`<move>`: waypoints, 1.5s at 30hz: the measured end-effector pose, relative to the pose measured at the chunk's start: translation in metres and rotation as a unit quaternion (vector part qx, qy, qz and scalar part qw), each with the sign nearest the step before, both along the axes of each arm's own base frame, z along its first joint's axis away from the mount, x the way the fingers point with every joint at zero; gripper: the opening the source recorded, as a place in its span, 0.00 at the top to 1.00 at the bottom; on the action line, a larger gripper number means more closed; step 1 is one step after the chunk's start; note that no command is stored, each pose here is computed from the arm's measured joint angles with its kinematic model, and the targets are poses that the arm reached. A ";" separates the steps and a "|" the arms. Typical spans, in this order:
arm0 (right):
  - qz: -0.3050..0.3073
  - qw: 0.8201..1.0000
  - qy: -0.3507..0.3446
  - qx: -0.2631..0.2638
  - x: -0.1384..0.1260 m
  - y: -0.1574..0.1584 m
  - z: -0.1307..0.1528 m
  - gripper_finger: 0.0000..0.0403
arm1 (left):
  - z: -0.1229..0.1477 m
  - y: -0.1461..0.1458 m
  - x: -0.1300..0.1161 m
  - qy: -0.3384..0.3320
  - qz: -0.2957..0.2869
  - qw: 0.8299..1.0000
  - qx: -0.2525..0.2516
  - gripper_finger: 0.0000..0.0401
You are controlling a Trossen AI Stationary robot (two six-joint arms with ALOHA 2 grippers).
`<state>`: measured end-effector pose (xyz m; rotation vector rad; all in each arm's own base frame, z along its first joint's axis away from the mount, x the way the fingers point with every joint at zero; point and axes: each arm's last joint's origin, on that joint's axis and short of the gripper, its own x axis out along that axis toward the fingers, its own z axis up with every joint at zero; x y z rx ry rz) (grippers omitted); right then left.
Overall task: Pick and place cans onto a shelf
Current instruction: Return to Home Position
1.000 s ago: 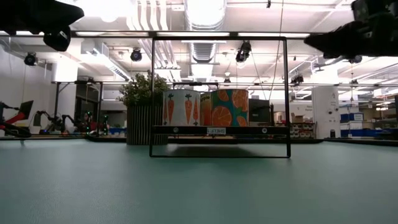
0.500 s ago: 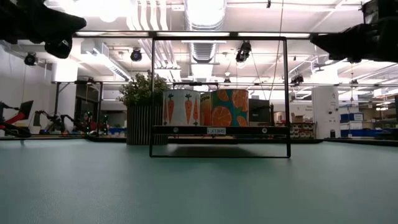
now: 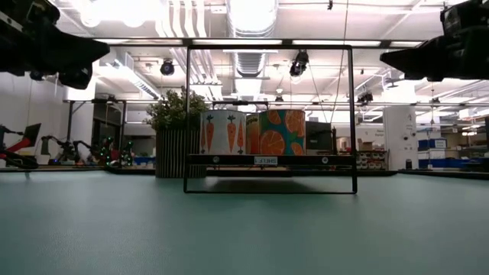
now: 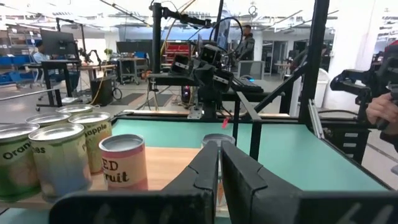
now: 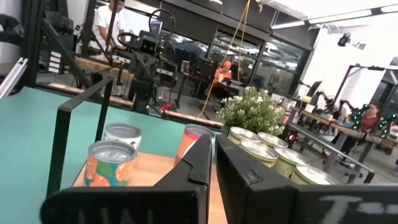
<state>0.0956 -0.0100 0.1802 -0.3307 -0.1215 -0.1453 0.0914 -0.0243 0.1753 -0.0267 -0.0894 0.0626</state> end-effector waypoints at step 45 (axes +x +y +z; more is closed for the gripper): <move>0.007 0.997 0.030 0.066 0.004 0.000 -0.007 0.97 | 0.000 0.001 0.001 0.001 0.015 1.000 0.000 1.00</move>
